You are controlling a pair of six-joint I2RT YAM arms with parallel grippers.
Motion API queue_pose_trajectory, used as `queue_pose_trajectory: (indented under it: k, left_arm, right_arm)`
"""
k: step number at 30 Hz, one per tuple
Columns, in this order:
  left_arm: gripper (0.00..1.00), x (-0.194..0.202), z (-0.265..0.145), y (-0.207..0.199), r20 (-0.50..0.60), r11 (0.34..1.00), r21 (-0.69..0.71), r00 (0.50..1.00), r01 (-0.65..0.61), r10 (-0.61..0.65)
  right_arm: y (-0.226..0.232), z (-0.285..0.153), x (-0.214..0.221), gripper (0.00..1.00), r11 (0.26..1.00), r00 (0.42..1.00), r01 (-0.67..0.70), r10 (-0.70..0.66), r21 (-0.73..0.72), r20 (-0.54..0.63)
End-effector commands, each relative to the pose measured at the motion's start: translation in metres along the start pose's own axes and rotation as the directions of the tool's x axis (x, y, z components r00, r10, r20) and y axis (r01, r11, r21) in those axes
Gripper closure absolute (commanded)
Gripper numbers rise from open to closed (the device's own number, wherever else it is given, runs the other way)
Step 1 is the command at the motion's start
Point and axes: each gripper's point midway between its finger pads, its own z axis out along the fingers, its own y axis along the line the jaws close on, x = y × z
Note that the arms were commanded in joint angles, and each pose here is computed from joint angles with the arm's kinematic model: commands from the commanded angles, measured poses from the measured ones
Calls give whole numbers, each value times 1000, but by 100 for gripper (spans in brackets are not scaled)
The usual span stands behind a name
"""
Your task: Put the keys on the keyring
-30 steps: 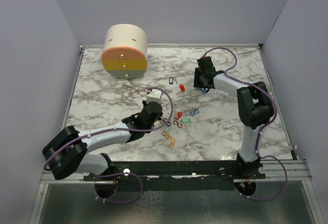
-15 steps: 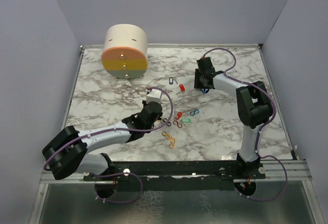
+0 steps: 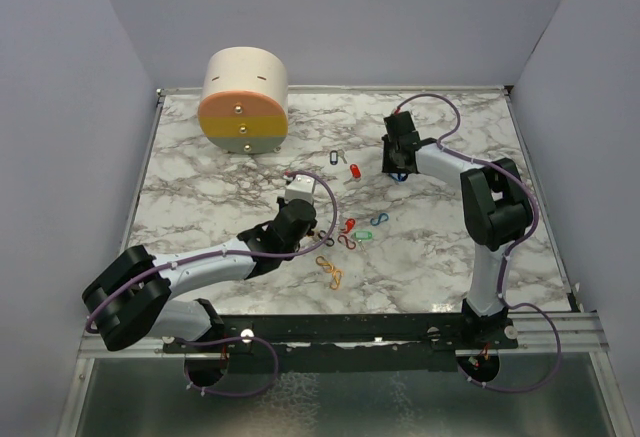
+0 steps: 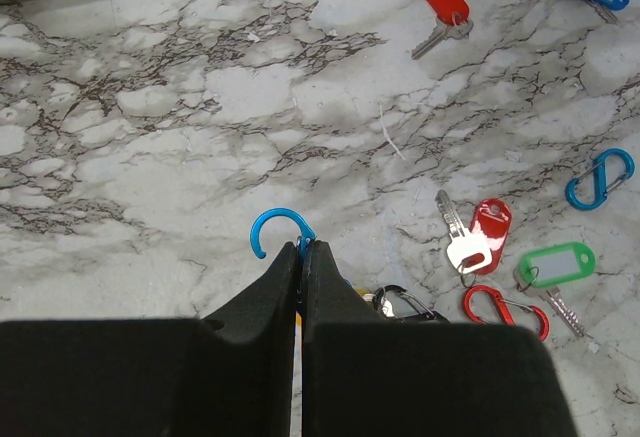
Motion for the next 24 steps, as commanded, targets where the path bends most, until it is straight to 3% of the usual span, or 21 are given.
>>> queue_pose_trajectory:
  k: [1, 24]
  left_arm:
    - [100, -2, -1, -1, 11, 1000, 16, 1000, 21, -22]
    - [100, -3, -5, 2, 16, 999, 18, 999, 32, -32]
  right_arm:
    - [-7, -1, -2, 80, 1000, 1000, -5, 5, 17, 9]
    - [-12, -15, 1, 93, 1000, 1000, -12, 12, 28, 17]
